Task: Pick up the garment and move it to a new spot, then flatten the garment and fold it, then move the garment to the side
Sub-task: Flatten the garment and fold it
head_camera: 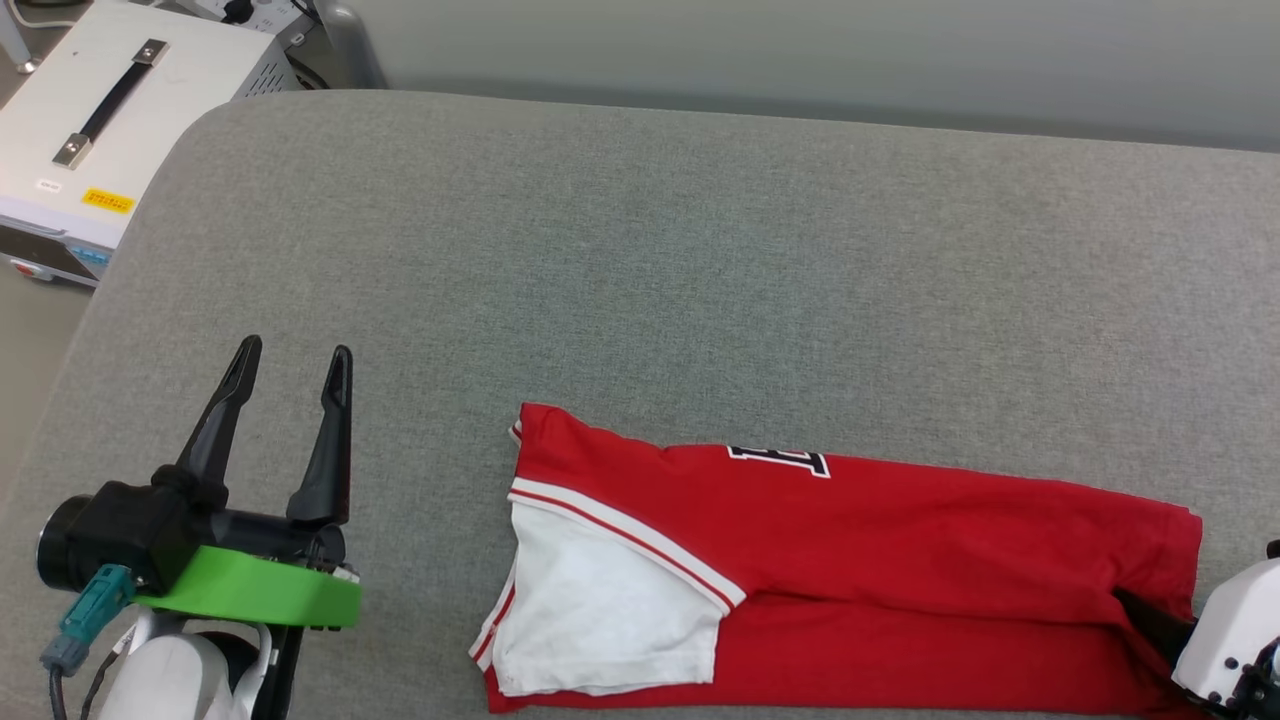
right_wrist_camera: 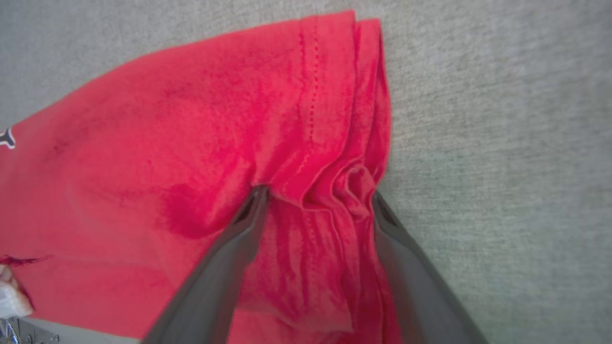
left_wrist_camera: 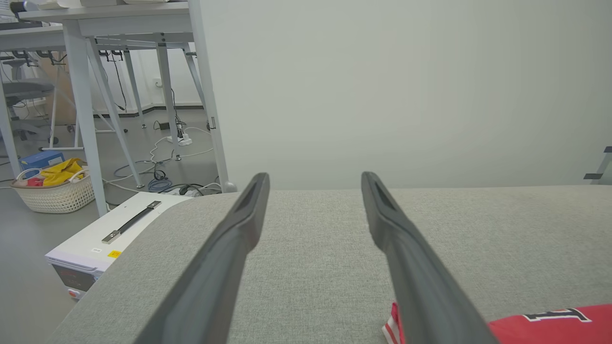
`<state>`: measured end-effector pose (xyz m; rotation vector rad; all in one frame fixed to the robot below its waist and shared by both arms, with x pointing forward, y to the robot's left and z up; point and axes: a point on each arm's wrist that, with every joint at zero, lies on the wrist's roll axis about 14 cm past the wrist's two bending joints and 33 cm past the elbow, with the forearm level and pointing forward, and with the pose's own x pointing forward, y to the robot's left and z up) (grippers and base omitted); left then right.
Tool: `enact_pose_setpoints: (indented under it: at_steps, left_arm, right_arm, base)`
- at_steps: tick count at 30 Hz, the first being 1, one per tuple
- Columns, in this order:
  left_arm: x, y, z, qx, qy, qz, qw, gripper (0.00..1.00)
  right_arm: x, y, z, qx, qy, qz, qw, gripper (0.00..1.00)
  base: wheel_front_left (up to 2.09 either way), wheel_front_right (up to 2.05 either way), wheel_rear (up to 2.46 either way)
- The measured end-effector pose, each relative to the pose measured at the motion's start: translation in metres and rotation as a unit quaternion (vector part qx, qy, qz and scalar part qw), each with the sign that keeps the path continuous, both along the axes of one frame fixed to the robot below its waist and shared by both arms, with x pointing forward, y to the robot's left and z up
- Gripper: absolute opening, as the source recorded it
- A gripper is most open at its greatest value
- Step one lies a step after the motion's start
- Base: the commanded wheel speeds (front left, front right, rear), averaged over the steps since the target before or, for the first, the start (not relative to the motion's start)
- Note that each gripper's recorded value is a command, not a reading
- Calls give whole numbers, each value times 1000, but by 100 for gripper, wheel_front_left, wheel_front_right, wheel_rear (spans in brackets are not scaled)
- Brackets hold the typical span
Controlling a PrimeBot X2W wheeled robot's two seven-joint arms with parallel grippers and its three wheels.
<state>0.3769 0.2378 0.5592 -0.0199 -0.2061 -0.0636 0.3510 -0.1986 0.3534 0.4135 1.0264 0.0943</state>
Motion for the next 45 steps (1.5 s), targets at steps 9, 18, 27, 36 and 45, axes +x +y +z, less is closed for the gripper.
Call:
enact_pose_setpoints:
  at_steps: [9,18,27,36,45]
  left_arm:
    - [-4,-5,0,-5,-2,-5,1000,100]
    - [-9,-9,5,-8,-10,-12,1000,100]
    - [-22,-13,8,-11,-14,-17,1000,100]
    - [-34,-27,5,-24,-12,-31,999,100]
    - [-42,-23,5,-30,-14,-21,999,100]
  right_arm:
    - [6,-13,7,-14,-48,-26,998,0]
    - [14,-66,28,-69,-99,-81,989,0]
    - [14,-103,62,-116,-144,-107,977,0]
    - [9,-50,97,-62,-195,-58,977,0]
    - [4,40,118,38,-211,12,977,0]
  base:
    - [0,0,0]
    - [0,0,0]
    - [0,0,0]
    - [0,0,0]
    - [0,0,0]
